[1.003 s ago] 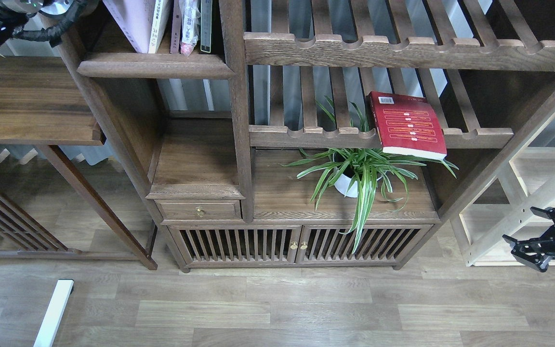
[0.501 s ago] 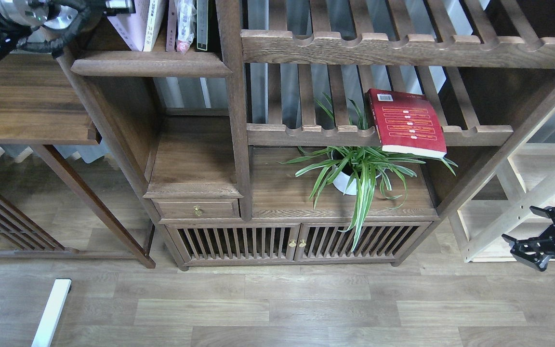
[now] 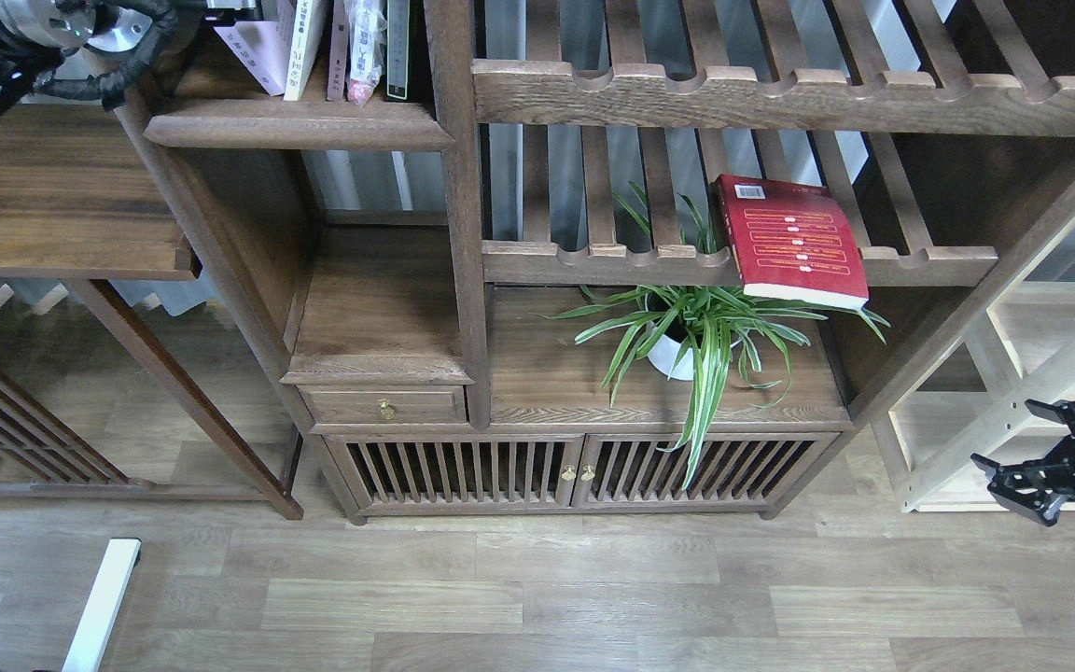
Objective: Organize books on shelf
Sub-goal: 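Push the pale book into the upper compartment with the left gripper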
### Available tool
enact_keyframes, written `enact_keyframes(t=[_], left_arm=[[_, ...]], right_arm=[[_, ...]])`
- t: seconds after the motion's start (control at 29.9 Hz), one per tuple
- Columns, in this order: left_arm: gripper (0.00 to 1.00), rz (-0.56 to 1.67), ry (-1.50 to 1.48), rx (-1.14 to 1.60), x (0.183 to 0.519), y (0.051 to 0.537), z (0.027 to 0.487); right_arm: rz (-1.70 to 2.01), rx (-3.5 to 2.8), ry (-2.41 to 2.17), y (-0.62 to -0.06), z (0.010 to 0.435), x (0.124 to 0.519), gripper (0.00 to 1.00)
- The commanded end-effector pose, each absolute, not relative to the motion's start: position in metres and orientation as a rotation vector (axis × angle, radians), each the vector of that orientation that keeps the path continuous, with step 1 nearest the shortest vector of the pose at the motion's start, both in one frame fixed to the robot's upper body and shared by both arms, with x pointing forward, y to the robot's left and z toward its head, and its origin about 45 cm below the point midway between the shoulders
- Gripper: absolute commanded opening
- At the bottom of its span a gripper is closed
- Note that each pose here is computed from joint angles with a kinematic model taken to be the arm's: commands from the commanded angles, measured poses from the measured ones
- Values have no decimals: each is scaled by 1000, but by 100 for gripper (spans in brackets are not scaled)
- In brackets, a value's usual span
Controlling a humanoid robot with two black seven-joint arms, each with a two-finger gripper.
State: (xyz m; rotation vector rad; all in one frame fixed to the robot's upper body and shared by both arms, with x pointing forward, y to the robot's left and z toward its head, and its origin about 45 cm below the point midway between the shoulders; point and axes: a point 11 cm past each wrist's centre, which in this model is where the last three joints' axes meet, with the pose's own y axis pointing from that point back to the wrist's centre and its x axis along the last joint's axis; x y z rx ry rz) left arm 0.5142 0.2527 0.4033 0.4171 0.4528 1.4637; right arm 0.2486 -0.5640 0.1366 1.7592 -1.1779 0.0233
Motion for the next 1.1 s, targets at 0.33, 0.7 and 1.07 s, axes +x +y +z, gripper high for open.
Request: enact_keyframes(t=[0.33, 0.7, 1.07], left_arm=[[0, 1460, 397, 441, 515, 250, 404], [0, 1426, 287, 518, 515, 247, 406], [0, 1332, 199, 595, 513, 224, 396]], right_arm=[[22, 1759, -1178, -564, 136, 248, 89], [17, 1756, -1178, -565, 134, 246, 89], [20, 1754, -1179, -565, 134, 246, 89]])
